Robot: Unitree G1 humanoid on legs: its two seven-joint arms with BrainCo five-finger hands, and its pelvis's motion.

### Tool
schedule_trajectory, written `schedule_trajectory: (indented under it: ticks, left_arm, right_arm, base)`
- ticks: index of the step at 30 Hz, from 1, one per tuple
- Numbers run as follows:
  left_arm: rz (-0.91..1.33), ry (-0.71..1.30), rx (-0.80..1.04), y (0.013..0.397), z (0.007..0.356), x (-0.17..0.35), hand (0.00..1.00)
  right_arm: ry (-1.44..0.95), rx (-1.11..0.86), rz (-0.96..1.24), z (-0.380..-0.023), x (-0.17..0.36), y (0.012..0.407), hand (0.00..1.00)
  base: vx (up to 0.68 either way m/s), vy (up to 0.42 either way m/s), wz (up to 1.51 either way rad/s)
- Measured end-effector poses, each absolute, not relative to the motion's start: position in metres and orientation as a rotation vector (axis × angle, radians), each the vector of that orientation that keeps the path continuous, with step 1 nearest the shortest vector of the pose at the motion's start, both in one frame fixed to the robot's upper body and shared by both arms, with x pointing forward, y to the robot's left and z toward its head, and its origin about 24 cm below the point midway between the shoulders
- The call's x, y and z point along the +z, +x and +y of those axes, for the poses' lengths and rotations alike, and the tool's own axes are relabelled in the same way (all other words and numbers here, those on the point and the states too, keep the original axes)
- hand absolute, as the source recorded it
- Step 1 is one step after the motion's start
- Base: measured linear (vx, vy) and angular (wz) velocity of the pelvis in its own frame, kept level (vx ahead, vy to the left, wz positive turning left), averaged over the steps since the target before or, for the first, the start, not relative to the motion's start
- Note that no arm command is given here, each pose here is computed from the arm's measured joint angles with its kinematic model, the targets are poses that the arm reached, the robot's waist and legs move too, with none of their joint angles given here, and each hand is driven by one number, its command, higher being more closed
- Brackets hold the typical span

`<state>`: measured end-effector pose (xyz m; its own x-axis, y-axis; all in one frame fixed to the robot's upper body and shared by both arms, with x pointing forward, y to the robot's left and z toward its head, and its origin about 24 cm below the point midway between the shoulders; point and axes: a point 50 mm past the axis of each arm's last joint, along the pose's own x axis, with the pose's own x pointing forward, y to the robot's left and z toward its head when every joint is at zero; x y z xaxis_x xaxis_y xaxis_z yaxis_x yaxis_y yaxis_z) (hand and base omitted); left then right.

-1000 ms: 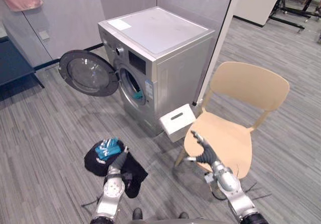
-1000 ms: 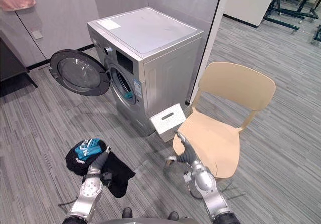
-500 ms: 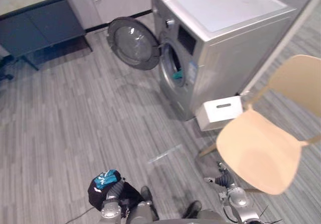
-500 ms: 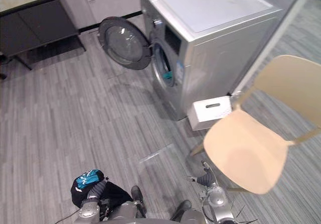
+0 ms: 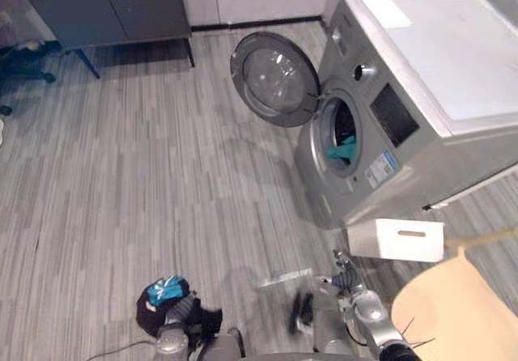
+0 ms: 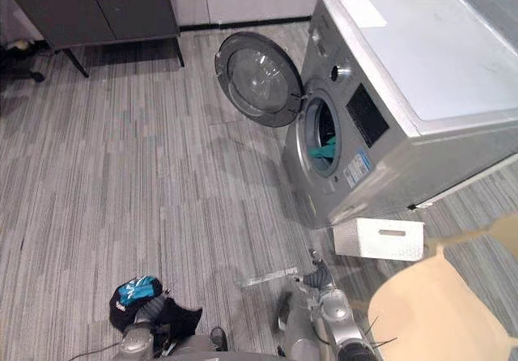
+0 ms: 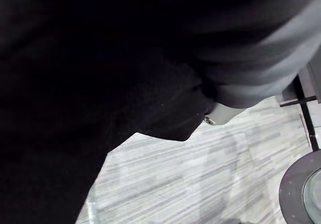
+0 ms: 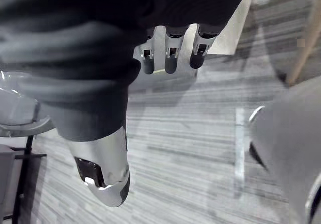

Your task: Pick up the laundry basket with both hands and put the clothes into the washing machine.

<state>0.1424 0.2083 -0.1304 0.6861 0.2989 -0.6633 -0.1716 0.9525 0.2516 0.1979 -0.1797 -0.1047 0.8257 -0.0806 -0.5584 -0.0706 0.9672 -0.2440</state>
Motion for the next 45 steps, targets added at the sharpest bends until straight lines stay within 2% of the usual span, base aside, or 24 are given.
schedule_trajectory:
  ticks: [3,9,14,21,25,33,38,41,45]
  left_arm:
    - [0.769,0.160,0.239,0.145,0.197,-0.132,1.00]
    - [0.814,0.133,0.256,0.130,0.194,-0.138,1.00]
    - [0.741,0.128,0.250,0.151,0.191,-0.128,1.00]
    - [0.785,0.124,0.191,0.149,0.175,-0.135,1.00]
    - [0.775,0.186,0.181,0.153,0.188,-0.133,1.00]
    - [0.786,0.226,0.178,0.153,0.196,-0.132,1.00]
    - [0.756,0.238,0.162,0.164,0.195,-0.128,1.00]
    - [0.781,0.225,0.161,0.156,0.191,-0.132,1.00]
    - [0.781,0.190,0.128,0.155,0.173,-0.134,1.00]
  right_arm:
    - [-0.282,-0.008,0.621,-0.186,-0.107,0.194,0.00]
    - [-0.276,0.046,0.591,-0.167,-0.104,0.196,0.00]
    - [-0.248,0.017,0.581,-0.165,-0.103,0.196,0.00]
    - [-0.275,-0.015,0.623,-0.173,-0.110,0.188,0.00]
    - [-0.265,0.001,0.658,-0.165,-0.117,0.173,0.00]
    - [-0.303,0.100,0.610,-0.144,-0.110,0.195,0.00]
    - [-0.310,0.092,0.642,-0.147,-0.116,0.184,0.00]
    - [-0.326,0.067,0.643,-0.153,-0.116,0.184,0.00]
    - [-0.356,-0.018,0.660,-0.179,-0.116,0.181,0.00]
  base:
    - [0.52,-0.211,0.53]
    - [0.56,-0.234,-0.26]
    - [0.48,-0.029,-0.65]
    - [0.36,0.287,-1.09]
    - [0.19,0.309,-0.92]
    - [0.12,0.130,-1.44]
    - [0.09,-0.099,-0.70]
    - [0.08,-0.062,-0.97]
    - [0.11,0.109,-1.07]
